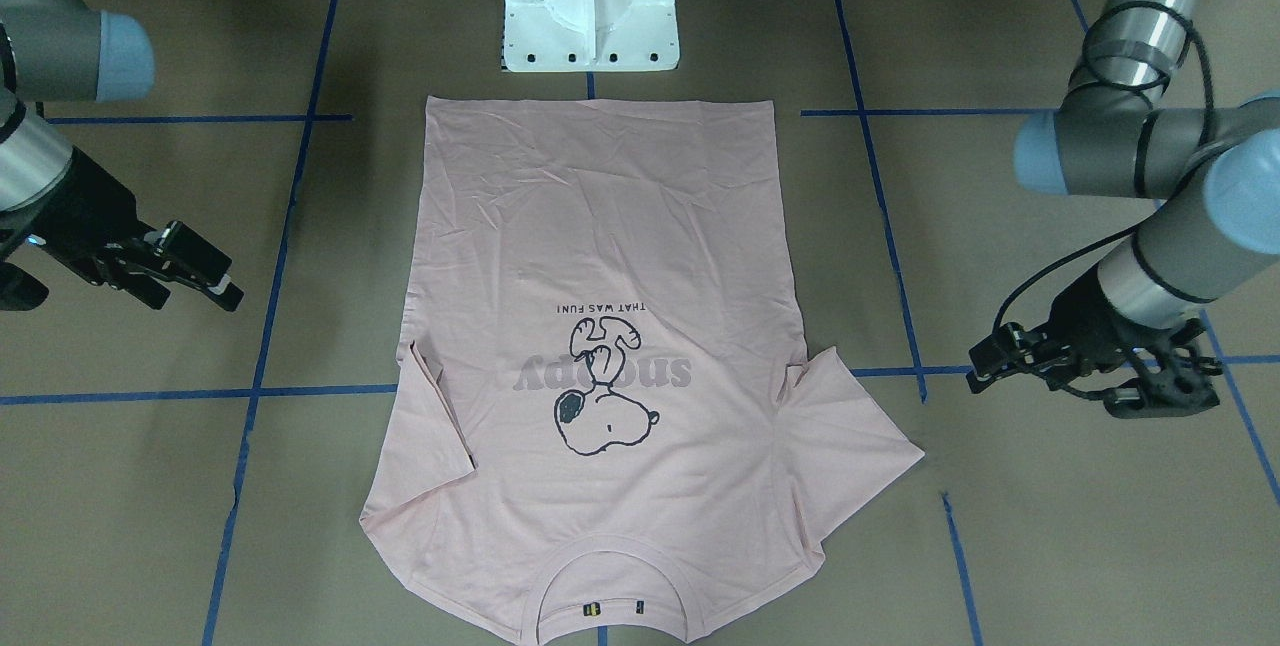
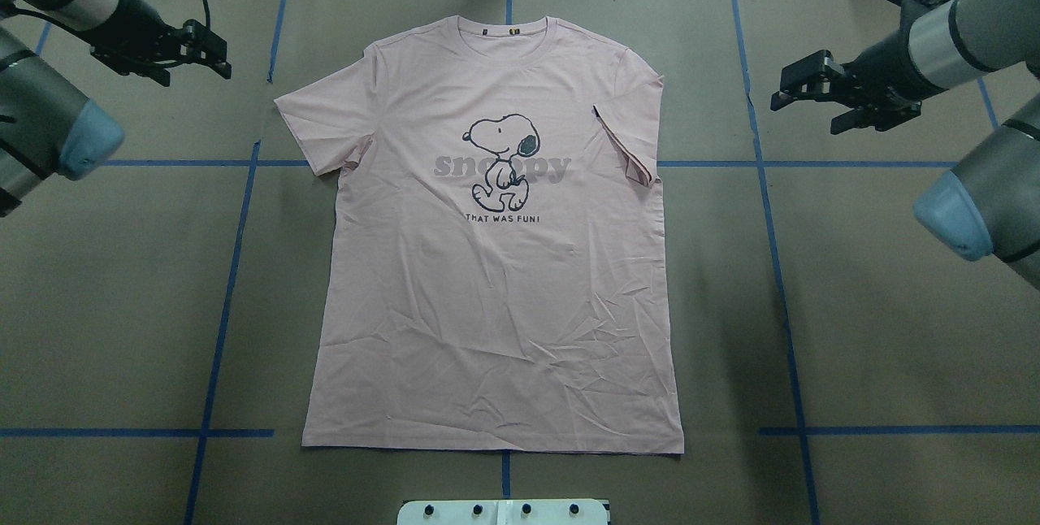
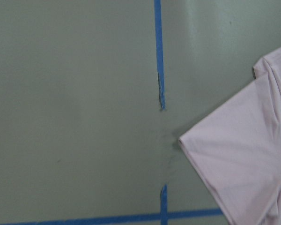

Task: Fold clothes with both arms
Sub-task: 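Move the left gripper to the sleeve nearest it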

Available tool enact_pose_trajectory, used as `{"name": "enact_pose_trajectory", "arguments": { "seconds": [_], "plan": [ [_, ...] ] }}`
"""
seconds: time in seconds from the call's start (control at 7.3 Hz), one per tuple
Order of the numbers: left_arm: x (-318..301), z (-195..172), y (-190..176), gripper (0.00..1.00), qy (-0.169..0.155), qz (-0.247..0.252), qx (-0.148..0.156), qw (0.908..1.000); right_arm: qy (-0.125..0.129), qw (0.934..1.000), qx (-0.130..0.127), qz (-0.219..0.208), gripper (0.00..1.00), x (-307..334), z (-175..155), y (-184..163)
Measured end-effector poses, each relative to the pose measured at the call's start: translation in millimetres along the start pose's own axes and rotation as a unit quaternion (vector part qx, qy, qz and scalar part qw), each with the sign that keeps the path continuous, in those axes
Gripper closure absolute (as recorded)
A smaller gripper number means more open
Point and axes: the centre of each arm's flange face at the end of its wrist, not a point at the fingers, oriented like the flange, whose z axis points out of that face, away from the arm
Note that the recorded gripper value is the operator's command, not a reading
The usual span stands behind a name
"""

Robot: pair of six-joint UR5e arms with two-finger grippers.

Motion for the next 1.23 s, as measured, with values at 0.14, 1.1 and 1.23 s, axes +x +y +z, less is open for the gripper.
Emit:
{"name": "enact_pose_trajectory", "arguments": {
  "seconds": [0.14,1.1,1.23],
  "plan": [
    [17,26,2,0.09,-0.001,-0.003,0.011,0.9999,0.001,1.0,0.0,0.0,0.0,12,-8,10],
    [46,91,-6,0.36,-0.026,0.017,0.062,0.9976,0.01,0.9999,0.006,0.007,0.0,31,-15,17],
    [46,92,-6,0.4,-0.027,0.018,0.062,0.9975,0.01,0.9999,0.005,0.007,0.0,32,-15,17]
  ]
}}
